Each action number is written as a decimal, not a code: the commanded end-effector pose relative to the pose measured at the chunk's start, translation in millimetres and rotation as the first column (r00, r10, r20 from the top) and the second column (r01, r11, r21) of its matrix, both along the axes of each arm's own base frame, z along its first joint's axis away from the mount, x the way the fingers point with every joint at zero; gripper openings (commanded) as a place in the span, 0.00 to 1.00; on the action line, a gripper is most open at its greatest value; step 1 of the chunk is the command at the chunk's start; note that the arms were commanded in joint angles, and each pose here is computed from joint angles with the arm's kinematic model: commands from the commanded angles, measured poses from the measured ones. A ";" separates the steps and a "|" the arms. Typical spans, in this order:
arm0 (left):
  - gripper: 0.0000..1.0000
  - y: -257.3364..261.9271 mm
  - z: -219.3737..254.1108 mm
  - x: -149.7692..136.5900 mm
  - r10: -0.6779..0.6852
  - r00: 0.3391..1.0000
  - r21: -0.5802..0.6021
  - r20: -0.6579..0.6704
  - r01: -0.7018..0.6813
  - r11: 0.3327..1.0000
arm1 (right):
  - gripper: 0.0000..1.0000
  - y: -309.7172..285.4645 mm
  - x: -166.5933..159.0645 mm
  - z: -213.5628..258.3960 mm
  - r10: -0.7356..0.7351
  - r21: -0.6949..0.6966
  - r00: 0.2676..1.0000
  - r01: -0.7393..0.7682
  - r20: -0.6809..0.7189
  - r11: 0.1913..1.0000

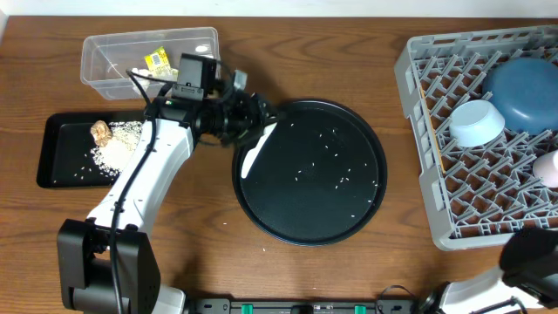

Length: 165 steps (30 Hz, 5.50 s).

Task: Sort waste into correct bins and load items into the dishwasher rack
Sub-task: 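Lower the blue cup into the dish rack and release, right gripper, then move the left gripper over the white spoon on the round tray, then lower the left gripper and close it on the white spoon handle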

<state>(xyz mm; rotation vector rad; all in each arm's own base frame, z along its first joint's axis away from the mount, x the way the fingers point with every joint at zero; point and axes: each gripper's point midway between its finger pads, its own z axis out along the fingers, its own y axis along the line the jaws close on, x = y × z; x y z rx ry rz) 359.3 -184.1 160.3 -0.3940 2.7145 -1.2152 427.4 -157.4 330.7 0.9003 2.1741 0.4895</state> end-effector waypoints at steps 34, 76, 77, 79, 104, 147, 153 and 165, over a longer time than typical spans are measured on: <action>0.64 46.2 -94.0 9.4 -0.357 0.929 0.766 0.099 0.158 0.623 | 0.99 165.9 7.4 -43.4 0.336 -0.116 0.919 -0.363 -0.205 0.924; 0.64 5.2 -158.9 14.1 -0.421 0.905 0.703 0.055 0.264 0.660 | 0.99 165.9 7.4 -43.5 0.335 -0.117 0.919 -0.363 -0.206 0.924; 0.64 5.0 -157.8 14.3 -0.421 0.905 0.703 0.058 0.262 0.661 | 0.99 165.9 7.4 -43.5 0.336 -0.116 0.919 -0.363 -0.206 0.924; 0.64 4.2 -153.6 14.9 -0.421 0.904 0.702 0.068 0.257 0.664 | 0.99 165.9 7.4 -43.5 0.336 -0.116 0.919 -0.363 -0.206 0.924; 0.63 -19.0 -116.5 34.4 -0.513 0.827 0.712 0.232 0.215 0.668 | 0.99 165.9 7.4 -43.5 0.336 -0.116 0.919 -0.363 -0.206 0.924; 0.64 -10.3 -157.8 35.3 -0.549 0.822 0.752 0.154 0.263 0.605 | 0.99 165.9 7.4 -43.5 0.336 -0.116 0.919 -0.363 -0.206 0.924; 0.64 -10.6 -157.5 35.9 -0.548 0.821 0.752 0.157 0.261 0.606 | 0.98 165.9 7.4 -43.5 0.335 -0.117 0.919 -0.363 -0.206 0.924; 0.36 -11.3 -159.8 25.3 -0.546 0.829 0.730 0.123 0.297 0.616 | 0.99 165.9 7.4 -43.5 0.335 -0.117 0.919 -0.363 -0.206 0.924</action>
